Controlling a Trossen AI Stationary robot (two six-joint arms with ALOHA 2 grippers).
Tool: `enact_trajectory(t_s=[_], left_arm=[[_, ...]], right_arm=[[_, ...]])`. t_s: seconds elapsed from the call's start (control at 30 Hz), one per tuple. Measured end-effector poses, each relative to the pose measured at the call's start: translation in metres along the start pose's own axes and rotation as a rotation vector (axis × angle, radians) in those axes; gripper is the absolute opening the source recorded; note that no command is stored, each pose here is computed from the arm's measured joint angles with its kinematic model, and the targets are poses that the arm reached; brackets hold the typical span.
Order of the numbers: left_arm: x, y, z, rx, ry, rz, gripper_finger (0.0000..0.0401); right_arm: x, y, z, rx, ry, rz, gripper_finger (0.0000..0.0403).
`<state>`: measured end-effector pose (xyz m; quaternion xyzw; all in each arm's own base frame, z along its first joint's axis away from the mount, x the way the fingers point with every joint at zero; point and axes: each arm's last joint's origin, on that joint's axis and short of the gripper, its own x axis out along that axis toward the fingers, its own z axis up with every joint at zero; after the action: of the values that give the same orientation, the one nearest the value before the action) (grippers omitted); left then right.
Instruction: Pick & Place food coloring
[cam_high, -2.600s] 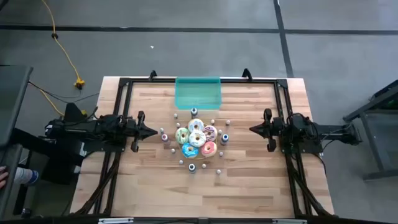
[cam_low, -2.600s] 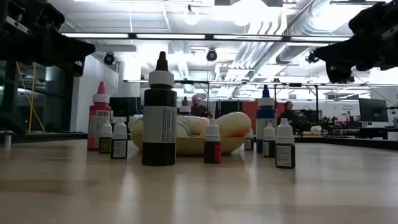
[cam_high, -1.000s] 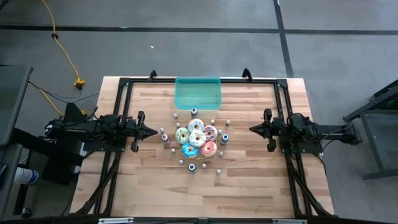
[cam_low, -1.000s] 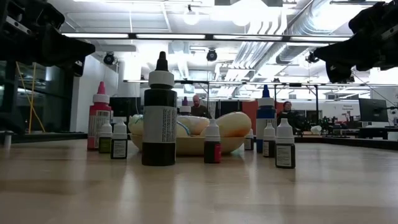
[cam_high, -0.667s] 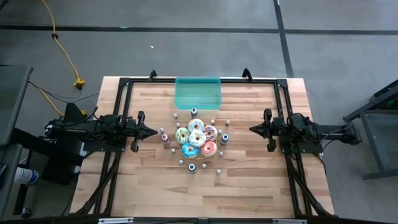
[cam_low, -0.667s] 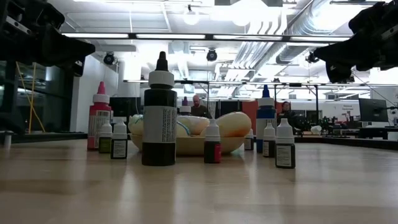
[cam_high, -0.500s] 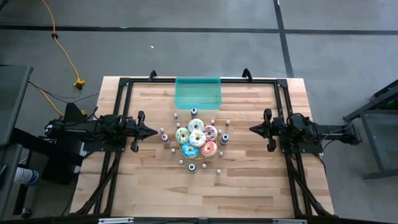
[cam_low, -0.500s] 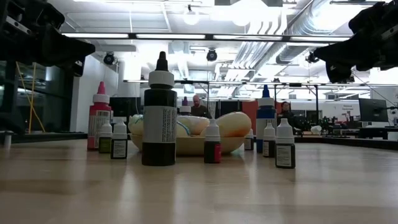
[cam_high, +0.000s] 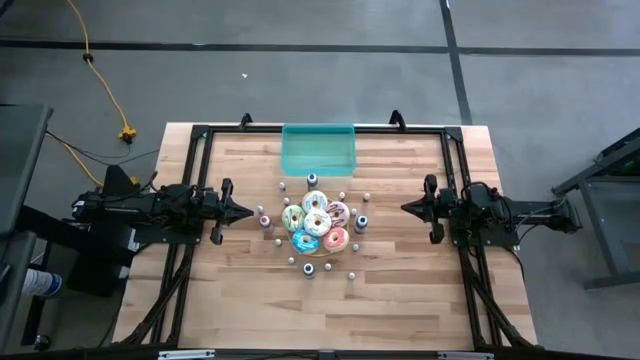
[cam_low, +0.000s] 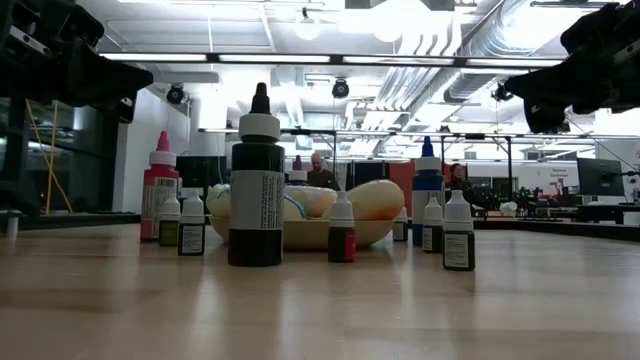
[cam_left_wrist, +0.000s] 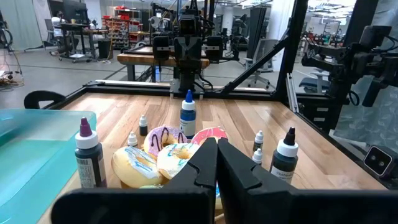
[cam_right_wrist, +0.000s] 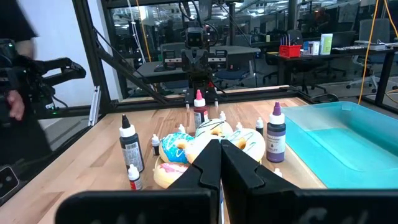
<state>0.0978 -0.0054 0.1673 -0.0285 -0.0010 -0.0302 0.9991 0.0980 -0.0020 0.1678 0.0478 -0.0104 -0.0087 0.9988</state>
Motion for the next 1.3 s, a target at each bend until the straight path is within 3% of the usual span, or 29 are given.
enact_trajectory(t_s=[0.63,0.97,1.3], left_arm=[[0.000,0.001,0.001,-0.011,-0.006,0.048,0.0000],[-0.006,0.000,0.025,-0.055,-0.046,0.041,0.0000],[-0.023,-0.003,0.054,-0.045,0.057,0.029,0.0014]], right_arm=[[0.000,0.000,0.000,0.000,0.001,0.000,0.0000],[0.000,0.000,0.000,0.000,0.000,0.000,0.0000],[0.000,0.000,0.000,0.000,0.001,0.000,0.0000]])
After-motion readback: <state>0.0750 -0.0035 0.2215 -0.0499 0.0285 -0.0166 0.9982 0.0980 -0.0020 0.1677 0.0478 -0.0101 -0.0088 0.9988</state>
